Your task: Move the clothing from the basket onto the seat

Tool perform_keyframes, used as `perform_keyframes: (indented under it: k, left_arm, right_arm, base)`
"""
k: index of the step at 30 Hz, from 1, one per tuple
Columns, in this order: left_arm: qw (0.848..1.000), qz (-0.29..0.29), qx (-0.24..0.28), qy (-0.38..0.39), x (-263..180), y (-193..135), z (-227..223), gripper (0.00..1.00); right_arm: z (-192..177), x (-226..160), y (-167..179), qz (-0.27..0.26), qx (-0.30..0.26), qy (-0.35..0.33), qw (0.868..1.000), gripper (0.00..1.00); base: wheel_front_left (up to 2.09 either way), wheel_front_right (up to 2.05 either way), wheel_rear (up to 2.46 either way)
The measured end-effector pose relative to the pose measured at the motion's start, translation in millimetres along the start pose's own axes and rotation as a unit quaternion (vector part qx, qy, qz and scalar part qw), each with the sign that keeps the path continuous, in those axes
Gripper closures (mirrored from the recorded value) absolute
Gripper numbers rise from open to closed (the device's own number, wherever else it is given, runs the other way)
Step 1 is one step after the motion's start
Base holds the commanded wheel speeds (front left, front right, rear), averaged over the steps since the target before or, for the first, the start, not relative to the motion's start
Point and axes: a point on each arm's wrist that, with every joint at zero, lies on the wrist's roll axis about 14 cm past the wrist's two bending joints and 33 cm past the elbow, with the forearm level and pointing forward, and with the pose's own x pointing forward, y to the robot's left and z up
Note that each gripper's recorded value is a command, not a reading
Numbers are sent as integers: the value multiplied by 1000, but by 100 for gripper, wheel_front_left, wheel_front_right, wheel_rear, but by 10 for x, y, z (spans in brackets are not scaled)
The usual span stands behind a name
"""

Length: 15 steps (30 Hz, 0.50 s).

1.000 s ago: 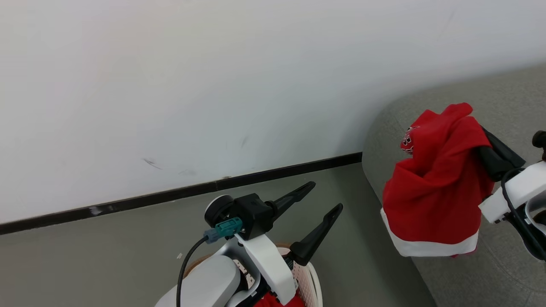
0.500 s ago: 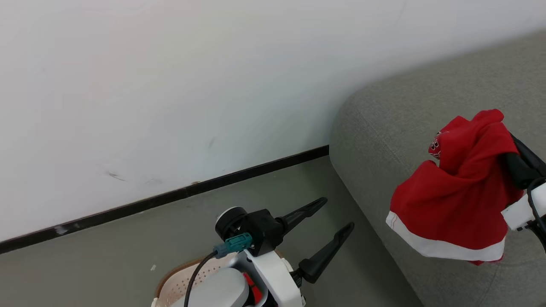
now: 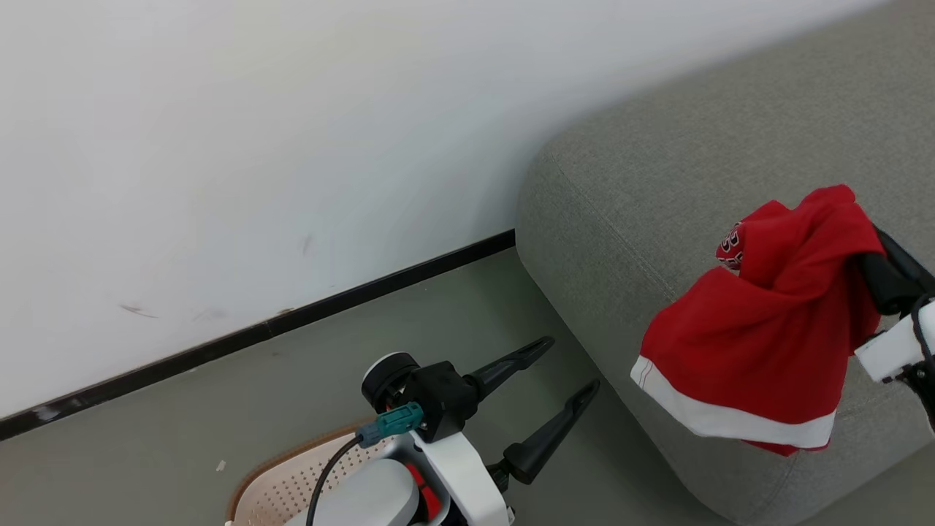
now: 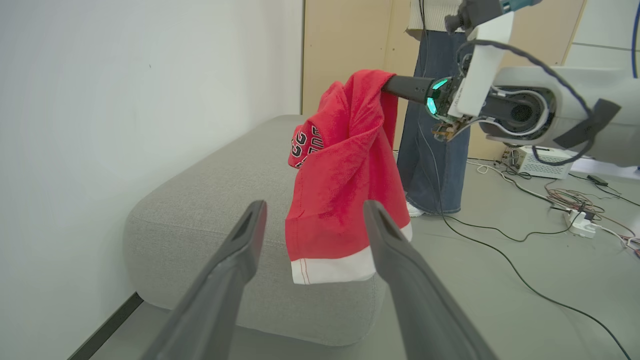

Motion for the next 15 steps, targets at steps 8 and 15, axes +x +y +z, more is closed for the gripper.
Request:
perform_keyframes:
  k: [8,15]
  left_arm:
    - [1000,10,-11,9,-27,165,-123,0]
    - [1000,28,2,-1,-47,392,-82,0]
  right_arm:
    - [462,416,-314,-34,-23,-32,999,100]
    - [629,817,-436,-48,-34,-34,998,100]
  base:
    - [0,0,0]
    - [0,0,0]
